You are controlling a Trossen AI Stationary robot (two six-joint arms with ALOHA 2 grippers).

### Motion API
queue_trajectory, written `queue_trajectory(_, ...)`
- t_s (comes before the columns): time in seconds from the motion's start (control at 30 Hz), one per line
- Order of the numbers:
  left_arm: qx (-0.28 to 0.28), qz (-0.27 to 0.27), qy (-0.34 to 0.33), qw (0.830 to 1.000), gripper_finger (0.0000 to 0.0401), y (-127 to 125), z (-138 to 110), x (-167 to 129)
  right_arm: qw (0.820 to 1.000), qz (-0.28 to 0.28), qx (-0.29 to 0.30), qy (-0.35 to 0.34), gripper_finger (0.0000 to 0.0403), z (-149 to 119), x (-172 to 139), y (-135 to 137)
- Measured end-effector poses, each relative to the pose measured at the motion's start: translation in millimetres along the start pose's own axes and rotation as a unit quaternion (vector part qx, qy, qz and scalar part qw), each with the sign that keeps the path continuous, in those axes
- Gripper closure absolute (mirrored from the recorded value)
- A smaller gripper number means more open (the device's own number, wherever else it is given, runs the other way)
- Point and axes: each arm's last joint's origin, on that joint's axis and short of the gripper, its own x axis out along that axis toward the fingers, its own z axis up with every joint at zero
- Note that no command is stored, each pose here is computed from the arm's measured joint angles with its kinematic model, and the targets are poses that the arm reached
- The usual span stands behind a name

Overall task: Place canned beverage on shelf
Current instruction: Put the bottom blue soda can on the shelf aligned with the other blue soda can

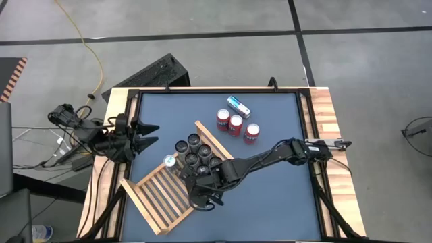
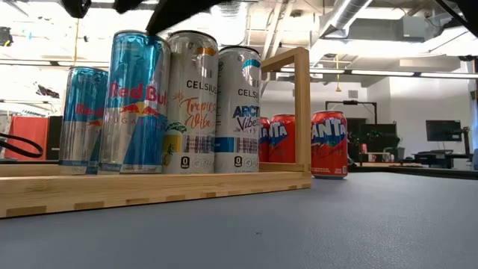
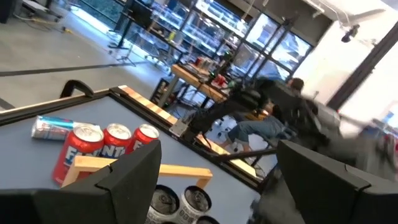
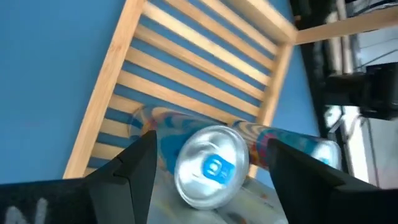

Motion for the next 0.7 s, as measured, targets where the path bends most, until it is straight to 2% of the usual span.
queue_trajectory(0.1, 0.006, -0.008, 0.012, 1.0, 0.0094, -0.7, -2.5, 1.0, 0.999, -0.022, 0.033, -0.019, 0.0132, -0.7, -26.6, -10.9)
queue_trajectory(0.23, 0.026, -0.024, 0.032, 0.999, 0.0094, -6.4, -6.7, 6.9, 0.991, -0.059, 0.108, -0.047, 0.0132, -11.4, -80.7, -31.9)
queue_trajectory(0.37, 0.076, -0.036, 0.07, 0.994, 0.0099, -24.3, -10.1, 23.4, 0.966, -0.087, 0.231, -0.077, 0.0132, -31.8, -144.3, -47.9)
queue_trajectory(0.53, 0.15, 0.015, 0.184, 0.971, 0.0115, -51.7, -20.8, 53.4, 0.926, -0.098, 0.358, -0.076, 0.0133, -66.0, -212.2, -51.4)
queue_trajectory(0.63, 0.166, 0.034, 0.251, 0.953, 0.0123, -69.7, -34.9, 70.7, 0.909, -0.111, 0.397, -0.051, 0.0133, -84.7, -242.9, -46.1)
queue_trajectory(0.7, 0.179, 0.04, 0.273, 0.944, 0.0128, -83.6, -46.4, 80.3, 0.903, -0.12, 0.411, -0.039, 0.0133, -94.9, -261.9, -41.1)
